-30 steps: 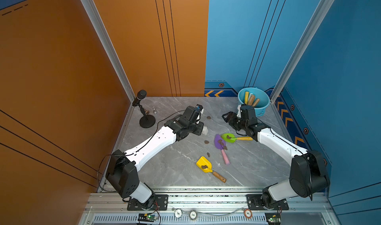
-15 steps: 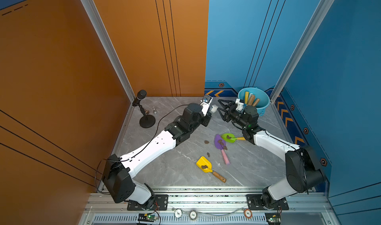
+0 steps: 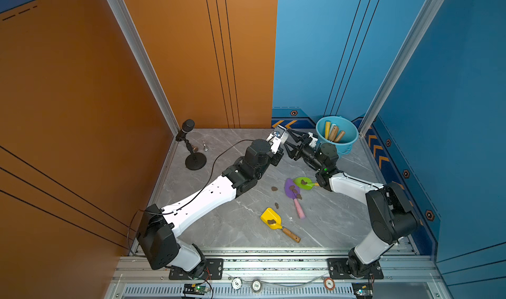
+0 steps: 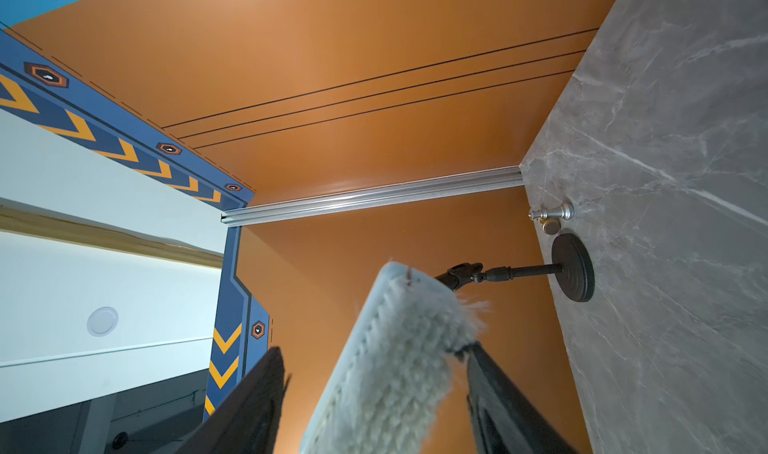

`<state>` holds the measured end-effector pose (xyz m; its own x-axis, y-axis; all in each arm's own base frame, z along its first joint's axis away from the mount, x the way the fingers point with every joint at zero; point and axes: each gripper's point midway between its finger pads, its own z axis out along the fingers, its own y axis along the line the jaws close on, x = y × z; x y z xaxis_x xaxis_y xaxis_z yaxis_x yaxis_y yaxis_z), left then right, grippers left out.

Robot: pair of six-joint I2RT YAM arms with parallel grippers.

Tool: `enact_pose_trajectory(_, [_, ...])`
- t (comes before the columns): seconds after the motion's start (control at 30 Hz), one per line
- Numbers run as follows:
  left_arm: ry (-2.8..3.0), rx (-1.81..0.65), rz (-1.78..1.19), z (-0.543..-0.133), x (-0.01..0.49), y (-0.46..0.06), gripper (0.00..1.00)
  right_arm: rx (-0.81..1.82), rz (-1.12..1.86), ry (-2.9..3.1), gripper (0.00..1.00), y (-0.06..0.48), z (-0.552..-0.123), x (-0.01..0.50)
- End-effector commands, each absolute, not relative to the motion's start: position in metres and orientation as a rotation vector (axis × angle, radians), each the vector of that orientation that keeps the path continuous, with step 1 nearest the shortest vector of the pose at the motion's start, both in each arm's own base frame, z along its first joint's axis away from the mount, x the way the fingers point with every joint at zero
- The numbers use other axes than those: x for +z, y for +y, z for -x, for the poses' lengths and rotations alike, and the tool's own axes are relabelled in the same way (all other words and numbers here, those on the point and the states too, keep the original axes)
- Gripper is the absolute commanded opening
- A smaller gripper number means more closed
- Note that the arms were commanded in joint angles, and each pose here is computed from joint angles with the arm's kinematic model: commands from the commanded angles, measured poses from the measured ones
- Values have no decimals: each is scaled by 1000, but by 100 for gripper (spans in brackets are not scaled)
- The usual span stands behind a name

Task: Brush the soil off the hand trowel and place it into the bucket
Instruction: Adjust the brush.

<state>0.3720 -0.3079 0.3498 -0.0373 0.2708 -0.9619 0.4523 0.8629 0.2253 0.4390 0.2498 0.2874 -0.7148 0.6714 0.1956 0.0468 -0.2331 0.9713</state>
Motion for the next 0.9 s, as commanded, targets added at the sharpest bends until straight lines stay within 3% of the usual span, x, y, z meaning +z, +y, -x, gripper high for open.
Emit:
enact_pose_trajectory(0.0, [1573, -139, -585, -370, 359, -315, 0, 2090, -833, 1607, 69, 262, -434, 290])
enact_pose_trajectory(0.33, [1599, -186, -629, -366, 345, -328, 0, 2154, -821, 1497, 65, 259, -440, 314])
enact_pose_trajectory(0.47, [1607, -193, -631, -364, 337, -333, 0, 2189, -803, 1492, 53, 262, -441, 321])
enact_pose_trajectory(0.67, [1612, -183, -644, -355, 337, -336, 2, 2162, -843, 1495, 26, 250, -445, 313])
enact_pose_trajectory(0.73, [1624, -206, -649, -347, 339, -335, 11, 2149, -851, 1486, 23, 244, -446, 312])
enact_pose_trajectory(0.87, [1733, -367, -676, -334, 338, -327, 45, 2094, -839, 1477, 22, 227, -452, 311])
